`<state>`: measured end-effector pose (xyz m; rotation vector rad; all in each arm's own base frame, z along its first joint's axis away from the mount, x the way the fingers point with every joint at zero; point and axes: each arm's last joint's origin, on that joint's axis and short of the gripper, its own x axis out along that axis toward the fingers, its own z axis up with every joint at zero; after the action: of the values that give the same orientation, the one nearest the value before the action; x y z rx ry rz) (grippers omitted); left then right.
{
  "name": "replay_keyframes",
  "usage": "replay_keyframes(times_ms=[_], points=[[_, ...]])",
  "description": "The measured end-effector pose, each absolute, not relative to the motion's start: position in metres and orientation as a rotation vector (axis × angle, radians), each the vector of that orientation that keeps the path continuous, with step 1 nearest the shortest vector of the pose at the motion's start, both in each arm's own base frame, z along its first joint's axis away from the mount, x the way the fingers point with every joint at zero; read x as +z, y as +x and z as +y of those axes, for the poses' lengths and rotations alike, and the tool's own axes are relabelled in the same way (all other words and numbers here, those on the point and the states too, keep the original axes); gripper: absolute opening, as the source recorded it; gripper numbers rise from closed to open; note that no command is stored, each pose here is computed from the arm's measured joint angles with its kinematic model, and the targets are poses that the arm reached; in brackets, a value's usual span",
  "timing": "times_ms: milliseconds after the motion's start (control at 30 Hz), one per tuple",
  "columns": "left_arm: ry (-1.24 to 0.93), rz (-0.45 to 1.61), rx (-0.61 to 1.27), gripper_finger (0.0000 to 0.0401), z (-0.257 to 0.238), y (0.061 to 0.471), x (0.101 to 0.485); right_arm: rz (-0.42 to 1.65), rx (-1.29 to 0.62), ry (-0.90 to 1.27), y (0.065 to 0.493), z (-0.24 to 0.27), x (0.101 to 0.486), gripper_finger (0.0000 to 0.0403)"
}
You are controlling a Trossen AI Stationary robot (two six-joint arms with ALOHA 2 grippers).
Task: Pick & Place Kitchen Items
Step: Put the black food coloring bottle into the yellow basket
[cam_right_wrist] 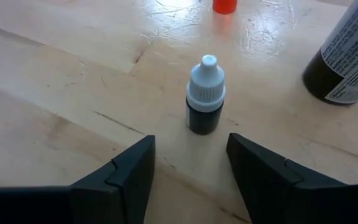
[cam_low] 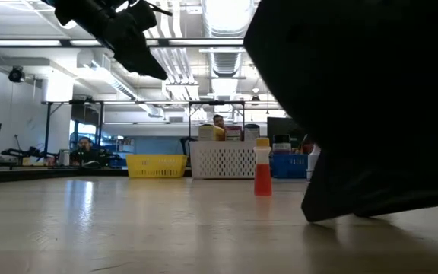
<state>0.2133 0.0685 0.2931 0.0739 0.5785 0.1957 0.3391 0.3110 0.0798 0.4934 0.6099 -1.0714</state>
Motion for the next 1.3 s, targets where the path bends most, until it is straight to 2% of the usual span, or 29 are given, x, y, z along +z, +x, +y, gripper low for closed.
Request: replay_keyframes(times_ms=[233, 400, 833, 1300], points=[[0.074, 0.579, 0.196, 0.0135, 0.068, 0.213, 0.293, 0.626, -1.081, 0.464, 0.344, 0.304, 0.080, 0.0216], [0.073, 0.582, 0.195, 0.0135, 0.068, 0.213, 0.293, 0.631, -1.091, 0.459, 0.348, 0.300, 0.080, 0.0208], [0.073, 0.583, 0.195, 0.0135, 0.068, 0.213, 0.293, 0.603, -1.106, 0.446, 0.354, 0.291, 0.080, 0.0160], [0.069, 0.585, 0.196, 0.0135, 0.068, 0.213, 0.292, 0.632, -1.080, 0.437, 0.360, 0.295, 0.088, 0.0083]])
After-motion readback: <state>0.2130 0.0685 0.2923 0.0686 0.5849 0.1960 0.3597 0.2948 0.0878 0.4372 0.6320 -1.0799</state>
